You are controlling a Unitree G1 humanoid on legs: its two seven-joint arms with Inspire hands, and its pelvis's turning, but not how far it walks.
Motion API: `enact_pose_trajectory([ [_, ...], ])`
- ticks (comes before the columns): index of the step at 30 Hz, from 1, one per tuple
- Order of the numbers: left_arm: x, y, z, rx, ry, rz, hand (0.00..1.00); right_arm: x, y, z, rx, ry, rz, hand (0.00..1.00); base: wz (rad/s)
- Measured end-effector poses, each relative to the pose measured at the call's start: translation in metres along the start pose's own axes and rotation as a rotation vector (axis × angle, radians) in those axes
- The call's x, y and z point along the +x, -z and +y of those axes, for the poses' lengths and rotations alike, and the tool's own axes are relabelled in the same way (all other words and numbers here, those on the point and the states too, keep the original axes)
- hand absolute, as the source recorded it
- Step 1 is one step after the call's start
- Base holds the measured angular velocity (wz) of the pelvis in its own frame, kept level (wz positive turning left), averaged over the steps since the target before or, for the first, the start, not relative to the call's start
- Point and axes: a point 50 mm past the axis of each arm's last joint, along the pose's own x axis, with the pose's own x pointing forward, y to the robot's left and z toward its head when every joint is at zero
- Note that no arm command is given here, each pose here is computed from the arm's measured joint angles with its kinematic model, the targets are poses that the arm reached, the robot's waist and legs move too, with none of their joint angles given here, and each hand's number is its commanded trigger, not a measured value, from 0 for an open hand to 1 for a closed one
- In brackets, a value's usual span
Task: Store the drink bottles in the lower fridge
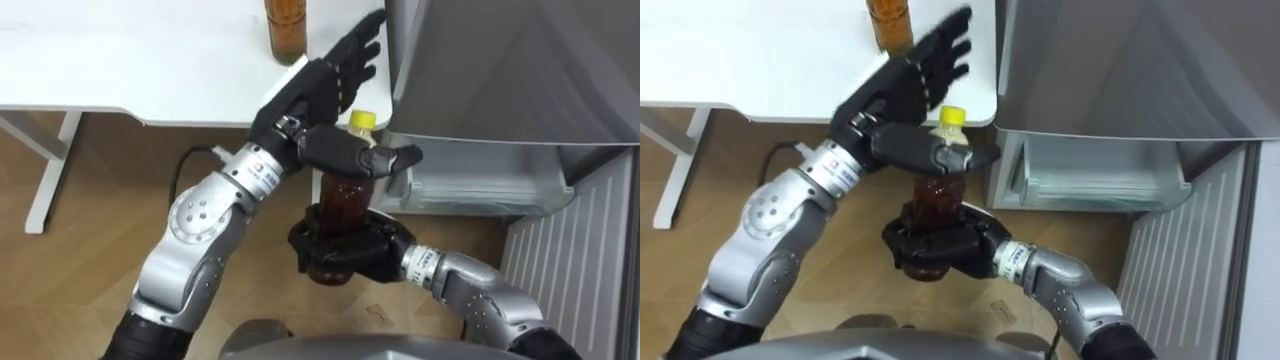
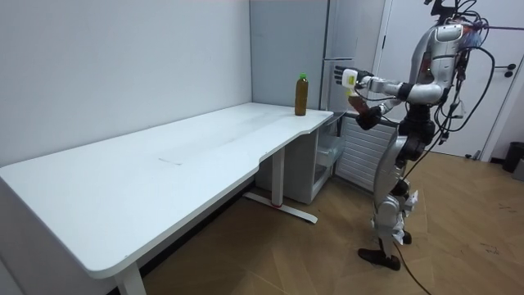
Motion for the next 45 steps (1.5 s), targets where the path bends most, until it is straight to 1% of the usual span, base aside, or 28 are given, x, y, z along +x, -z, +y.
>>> enact_pose_trajectory([
  [5, 0.003, -0.019, -0.003, 0.017, 0.020, -0.084, 0.00, -0.006, 0.008, -0.001, 0.016, 0.019, 0.018, 1.00, 0.00],
  [8, 0.002, -0.031, 0.000, 0.043, 0.004, -0.132, 0.00, -0.009, 0.012, -0.002, 0.021, 0.037, 0.034, 1.00, 0.00],
  [17, -0.005, -0.055, 0.020, 0.091, -0.162, -0.259, 0.00, -0.018, 0.008, -0.013, 0.002, 0.122, 0.020, 1.00, 0.00],
  [20, -0.014, -0.074, 0.028, 0.150, -0.235, -0.350, 0.00, -0.028, 0.011, -0.018, 0.027, 0.171, -0.003, 1.00, -0.06],
  [22, -0.024, -0.093, 0.035, 0.208, -0.318, -0.448, 0.00, -0.034, 0.016, -0.019, 0.023, 0.205, -0.006, 1.00, -0.05],
  [23, -0.027, -0.097, 0.038, 0.228, -0.343, -0.470, 0.00, -0.034, 0.017, -0.019, 0.013, 0.210, 0.000, 1.00, 0.00],
  [25, -0.039, -0.111, 0.047, 0.279, -0.448, -0.554, 0.00, -0.034, 0.018, -0.019, -0.011, 0.215, 0.018, 1.00, 0.00],
  [26, -0.042, -0.115, 0.049, 0.289, -0.475, -0.574, 0.00, -0.034, 0.018, -0.019, -0.016, 0.217, 0.015, 1.00, 0.00],
  [28, -0.055, -0.125, 0.059, 0.348, -0.588, -0.624, 0.00, -0.039, 0.023, -0.019, -0.006, 0.247, -0.001, 1.00, 0.08],
  [29, -0.059, -0.128, 0.061, 0.359, -0.621, -0.640, 0.00, -0.040, 0.025, -0.019, 0.002, 0.255, -0.008, 1.00, 0.06],
  [31, -0.076, -0.140, 0.071, 0.420, -0.769, -0.711, 0.00, -0.047, 0.035, -0.017, 0.038, 0.285, -0.015, 1.00, 0.04],
  [32, -0.080, -0.143, 0.072, 0.435, -0.804, -0.727, 0.00, -0.048, 0.037, -0.017, 0.044, 0.290, -0.013, 1.00, 0.08],
  [34, -0.096, -0.151, 0.079, 0.476, -0.937, -0.793, 0.00, -0.052, 0.043, -0.016, 0.062, 0.307, -0.007, 1.00, 0.08],
  [35, -0.100, -0.153, 0.081, 0.481, -0.970, -0.807, 0.00, -0.052, 0.044, -0.016, 0.065, 0.315, -0.008, 1.00, 0.09],
  [37, -0.114, -0.158, 0.087, 0.471, -1.093, -0.858, 0.00, -0.055, 0.043, -0.018, 0.066, 0.343, -0.011, 1.00, 0.11],
  [39, -0.122, -0.159, 0.090, 0.463, -1.162, -0.876, 0.00, -0.058, 0.044, -0.019, 0.065, 0.354, -0.010, 1.00, 0.05],
  [41, -0.133, -0.158, 0.095, 0.426, -1.218, -0.896, 0.00, -0.060, 0.044, -0.020, 0.067, 0.368, -0.011, 1.00, 0.02],
  [43, -0.148, -0.147, 0.109, 0.404, -1.349, -0.857, 0.00, -0.061, 0.042, -0.021, 0.067, 0.393, -0.021, 1.00, -0.02],
  [44, -0.150, -0.142, 0.113, 0.391, -1.383, -0.839, 0.00, -0.062, 0.042, -0.022, 0.069, 0.404, -0.025, 1.00, 0.00],
  [45, -0.154, -0.133, 0.122, 0.353, -1.443, -0.800, 0.00, -0.063, 0.041, -0.023, 0.068, 0.425, -0.030, 1.00, 0.00],
])
